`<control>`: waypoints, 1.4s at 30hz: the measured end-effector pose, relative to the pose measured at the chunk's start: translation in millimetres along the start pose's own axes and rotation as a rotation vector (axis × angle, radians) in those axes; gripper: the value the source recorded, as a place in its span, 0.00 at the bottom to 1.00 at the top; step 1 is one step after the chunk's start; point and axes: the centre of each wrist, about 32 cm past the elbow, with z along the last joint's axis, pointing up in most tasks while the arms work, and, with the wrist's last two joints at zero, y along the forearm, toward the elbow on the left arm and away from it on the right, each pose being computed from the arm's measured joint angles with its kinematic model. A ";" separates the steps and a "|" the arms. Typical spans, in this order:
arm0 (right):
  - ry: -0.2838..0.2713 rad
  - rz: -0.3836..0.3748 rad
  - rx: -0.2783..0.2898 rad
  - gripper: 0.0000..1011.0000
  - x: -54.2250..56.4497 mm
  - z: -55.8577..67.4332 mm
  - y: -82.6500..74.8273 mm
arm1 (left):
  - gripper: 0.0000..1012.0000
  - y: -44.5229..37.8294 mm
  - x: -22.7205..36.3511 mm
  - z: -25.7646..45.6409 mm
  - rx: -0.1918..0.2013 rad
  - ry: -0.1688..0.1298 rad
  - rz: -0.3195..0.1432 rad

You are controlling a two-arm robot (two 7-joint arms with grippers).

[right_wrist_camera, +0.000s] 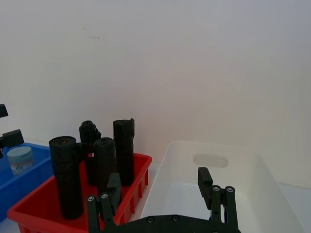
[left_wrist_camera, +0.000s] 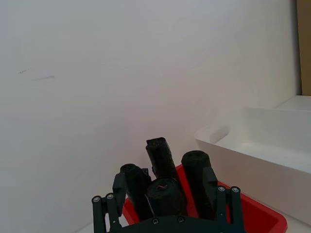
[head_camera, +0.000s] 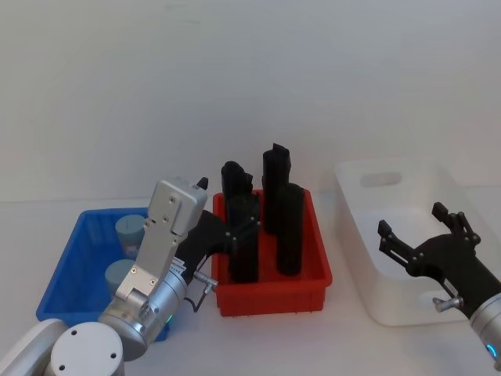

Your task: Pick the cotton swabs from the blue box and place them into the white box.

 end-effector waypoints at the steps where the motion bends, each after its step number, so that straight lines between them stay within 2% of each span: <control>1: 0.000 0.000 0.000 0.99 0.0 0.0 0.0 | 0.99 0.0 0.0 0.0 0.000 0.000 0.000; 42: 0.000 0.000 0.000 0.99 0.0 0.0 0.0 | 0.99 0.0 0.0 0.0 0.000 0.000 0.000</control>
